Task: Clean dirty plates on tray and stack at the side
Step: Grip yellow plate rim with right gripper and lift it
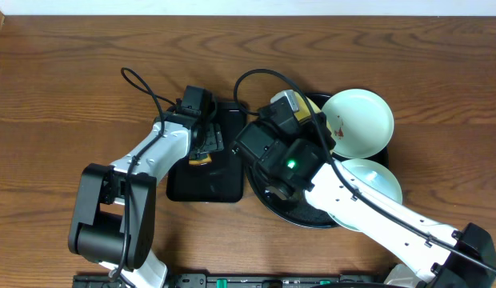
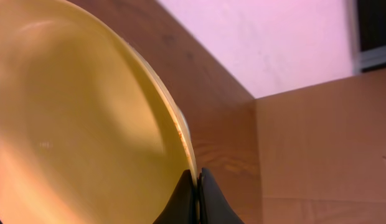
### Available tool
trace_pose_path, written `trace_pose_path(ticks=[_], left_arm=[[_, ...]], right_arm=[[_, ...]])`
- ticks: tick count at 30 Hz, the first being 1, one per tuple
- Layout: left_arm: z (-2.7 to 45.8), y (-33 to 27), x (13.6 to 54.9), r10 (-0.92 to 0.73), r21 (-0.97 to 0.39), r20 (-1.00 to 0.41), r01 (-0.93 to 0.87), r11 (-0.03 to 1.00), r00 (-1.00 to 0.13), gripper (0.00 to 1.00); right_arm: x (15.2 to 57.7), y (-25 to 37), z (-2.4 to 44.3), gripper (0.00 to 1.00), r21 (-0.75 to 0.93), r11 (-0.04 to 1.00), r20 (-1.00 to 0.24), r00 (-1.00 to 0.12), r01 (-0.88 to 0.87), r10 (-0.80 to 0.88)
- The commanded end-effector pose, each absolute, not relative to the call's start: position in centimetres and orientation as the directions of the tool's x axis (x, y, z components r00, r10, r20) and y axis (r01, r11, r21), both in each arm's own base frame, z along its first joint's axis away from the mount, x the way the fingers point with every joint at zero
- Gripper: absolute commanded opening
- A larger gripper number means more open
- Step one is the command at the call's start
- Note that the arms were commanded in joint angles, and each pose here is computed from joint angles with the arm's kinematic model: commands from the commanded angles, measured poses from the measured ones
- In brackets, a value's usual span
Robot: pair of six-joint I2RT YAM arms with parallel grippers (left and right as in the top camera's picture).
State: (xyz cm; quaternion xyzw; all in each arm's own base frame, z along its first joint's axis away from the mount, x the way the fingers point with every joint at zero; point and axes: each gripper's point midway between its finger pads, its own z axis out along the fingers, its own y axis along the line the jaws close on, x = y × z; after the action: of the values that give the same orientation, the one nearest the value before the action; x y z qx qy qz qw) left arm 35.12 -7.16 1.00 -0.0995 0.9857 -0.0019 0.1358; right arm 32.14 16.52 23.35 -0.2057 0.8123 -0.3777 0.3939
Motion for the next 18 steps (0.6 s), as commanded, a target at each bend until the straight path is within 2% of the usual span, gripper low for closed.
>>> trace_pose_path(ticks=[1, 11, 14, 18], left_arm=[[0.7, -6.8, 34.9, -0.195, -0.016, -0.259, -0.198, 0.980, -0.946, 0.88], [0.7, -6.8, 34.9, -0.195, -0.016, -0.259, -0.198, 0.980, -0.946, 0.88], [0.7, -6.8, 34.9, -0.195, -0.016, -0.259, -0.198, 0.980, -0.946, 0.88], [0.7, -6.8, 34.9, -0.195, -0.016, -0.259, -0.198, 0.980, -0.946, 0.88]], right_arm=[[32.0, 16.1, 26.5, 0.01, -0.750, 0.647, -0.603, -0.543, 0.136, -0.585], [31.9, 16.3, 26.4, 0.01, -0.719, 0.678, -0.636, -0.536, 0.152, -0.555], [32.2, 16.9, 24.7, 0.01, -0.657, 0.748, -0.650, -0.574, 0.094, -0.499], [32.9, 17.4, 20.8, 0.01, -0.493, 0.869, -0.614, -0.691, -0.041, -0.381]])
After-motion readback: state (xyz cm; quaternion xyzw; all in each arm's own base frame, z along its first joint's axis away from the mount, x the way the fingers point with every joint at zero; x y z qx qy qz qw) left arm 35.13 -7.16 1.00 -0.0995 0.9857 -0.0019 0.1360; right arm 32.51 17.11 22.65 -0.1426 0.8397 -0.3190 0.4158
